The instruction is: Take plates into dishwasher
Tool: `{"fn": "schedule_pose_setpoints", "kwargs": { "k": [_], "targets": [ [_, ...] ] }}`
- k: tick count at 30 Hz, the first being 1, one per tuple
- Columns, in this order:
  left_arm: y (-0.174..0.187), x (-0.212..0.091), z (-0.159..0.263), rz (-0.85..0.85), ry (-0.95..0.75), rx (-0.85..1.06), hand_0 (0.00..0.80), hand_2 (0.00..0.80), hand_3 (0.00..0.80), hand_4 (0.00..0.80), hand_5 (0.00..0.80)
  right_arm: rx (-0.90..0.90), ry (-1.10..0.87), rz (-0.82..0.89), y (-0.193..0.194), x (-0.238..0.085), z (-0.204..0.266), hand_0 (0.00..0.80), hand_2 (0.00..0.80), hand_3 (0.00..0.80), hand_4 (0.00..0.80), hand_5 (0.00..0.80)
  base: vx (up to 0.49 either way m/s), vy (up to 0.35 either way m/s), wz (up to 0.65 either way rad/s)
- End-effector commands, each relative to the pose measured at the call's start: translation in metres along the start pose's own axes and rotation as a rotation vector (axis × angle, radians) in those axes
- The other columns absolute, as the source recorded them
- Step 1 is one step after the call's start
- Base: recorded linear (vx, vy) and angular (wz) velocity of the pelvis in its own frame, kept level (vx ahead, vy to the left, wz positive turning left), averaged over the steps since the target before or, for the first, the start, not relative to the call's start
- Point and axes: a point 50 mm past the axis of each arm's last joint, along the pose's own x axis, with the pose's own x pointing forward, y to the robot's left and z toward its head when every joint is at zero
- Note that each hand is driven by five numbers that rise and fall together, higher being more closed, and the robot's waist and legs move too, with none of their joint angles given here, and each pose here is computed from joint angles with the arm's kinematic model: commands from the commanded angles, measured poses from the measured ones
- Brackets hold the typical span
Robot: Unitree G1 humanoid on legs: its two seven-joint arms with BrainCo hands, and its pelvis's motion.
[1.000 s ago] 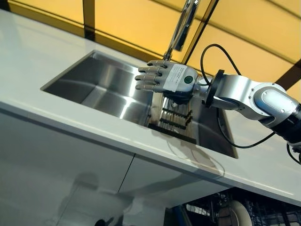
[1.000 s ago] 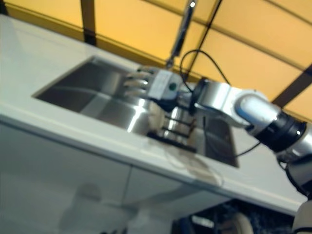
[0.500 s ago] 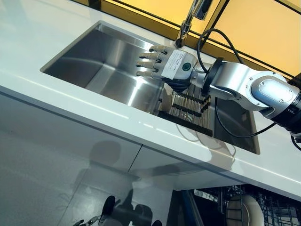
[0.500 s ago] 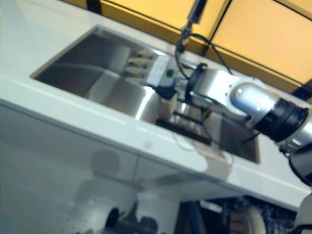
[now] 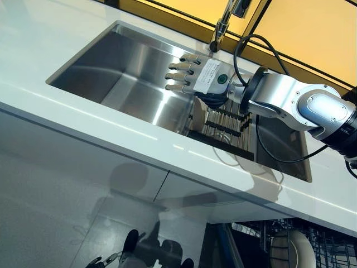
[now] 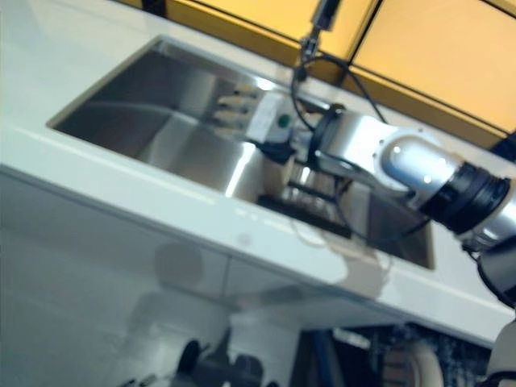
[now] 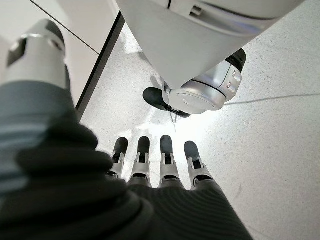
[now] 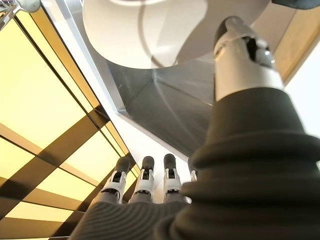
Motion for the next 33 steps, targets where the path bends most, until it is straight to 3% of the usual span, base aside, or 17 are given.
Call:
{"fn": "schedule_pose_setpoints", "kwargs": {
  "k": [1, 33],
  "targets": [
    [-0.001, -0.002, -0.004, -0.015, -0.005, -0.008, 0.0, 0.0, 0.0, 0.0, 0.0, -0.09, 0.072, 0.024, -0.008, -0.008, -0.022, 0.0, 0.0, 0.0, 0.0, 0.0, 0.0, 0.0, 0.0],
    [-0.007, 0.001, 0.007, -0.041, -0.045, -0.045, 0.0, 0.0, 0.0, 0.0, 0.0, -0.062, 0.057, 0.147, 0.021, -0.011, -0.019, 0.0, 0.0, 0.0, 0.0, 0.0, -0.006, 0.002, -0.01]
  ]
}}
